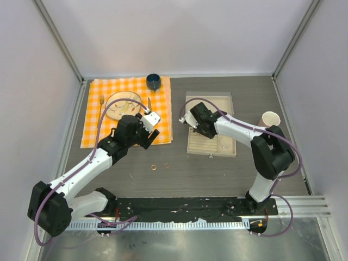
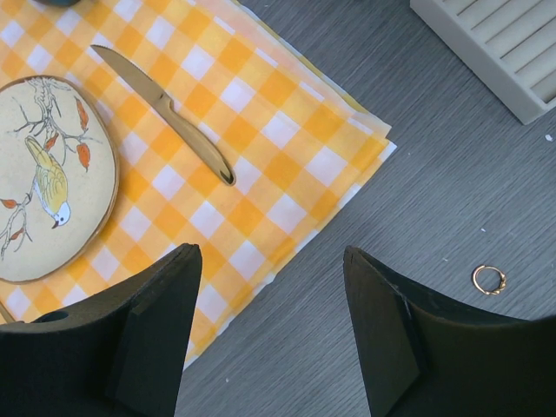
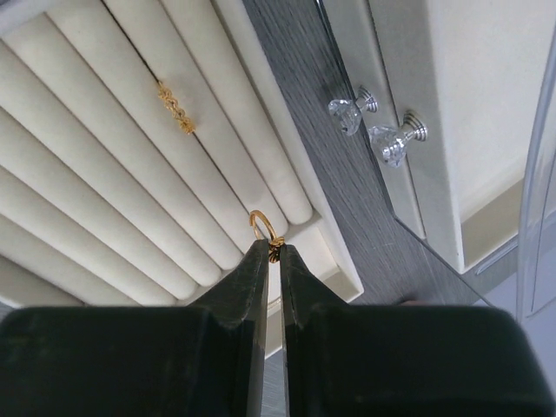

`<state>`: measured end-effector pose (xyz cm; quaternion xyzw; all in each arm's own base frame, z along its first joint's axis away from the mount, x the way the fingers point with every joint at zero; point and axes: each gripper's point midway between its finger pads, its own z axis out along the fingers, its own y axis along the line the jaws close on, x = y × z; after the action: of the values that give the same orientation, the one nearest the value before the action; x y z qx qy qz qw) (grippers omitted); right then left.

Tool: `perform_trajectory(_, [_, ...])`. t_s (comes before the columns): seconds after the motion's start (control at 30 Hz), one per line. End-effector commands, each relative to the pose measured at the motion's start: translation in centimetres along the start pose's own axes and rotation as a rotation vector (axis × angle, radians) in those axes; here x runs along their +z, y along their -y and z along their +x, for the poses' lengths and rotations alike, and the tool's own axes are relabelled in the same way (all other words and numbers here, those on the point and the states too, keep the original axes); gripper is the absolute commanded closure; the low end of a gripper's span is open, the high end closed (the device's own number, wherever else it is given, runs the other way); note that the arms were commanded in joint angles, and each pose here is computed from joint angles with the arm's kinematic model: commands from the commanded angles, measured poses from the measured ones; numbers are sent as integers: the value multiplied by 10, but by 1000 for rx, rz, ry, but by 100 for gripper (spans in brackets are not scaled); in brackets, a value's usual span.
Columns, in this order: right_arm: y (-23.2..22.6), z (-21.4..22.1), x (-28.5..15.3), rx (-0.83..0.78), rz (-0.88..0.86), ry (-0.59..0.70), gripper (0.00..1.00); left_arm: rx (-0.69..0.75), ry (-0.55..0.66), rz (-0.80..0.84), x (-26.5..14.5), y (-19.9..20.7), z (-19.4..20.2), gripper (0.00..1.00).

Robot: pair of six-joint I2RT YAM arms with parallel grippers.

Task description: Organize the mixed jewelry

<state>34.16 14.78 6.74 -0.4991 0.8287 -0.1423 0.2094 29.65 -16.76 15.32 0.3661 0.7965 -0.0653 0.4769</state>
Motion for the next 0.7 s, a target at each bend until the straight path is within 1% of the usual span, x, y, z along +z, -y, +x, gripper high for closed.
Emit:
perform_trajectory(0.0, [8,-11,3,-15,45,28,99,-14,33,-6,2,-2,-6,29])
perform_trajectory(0.67, [-3,-5,14,-102,64,12,99,-20,35,-10,1,-4,-5,29])
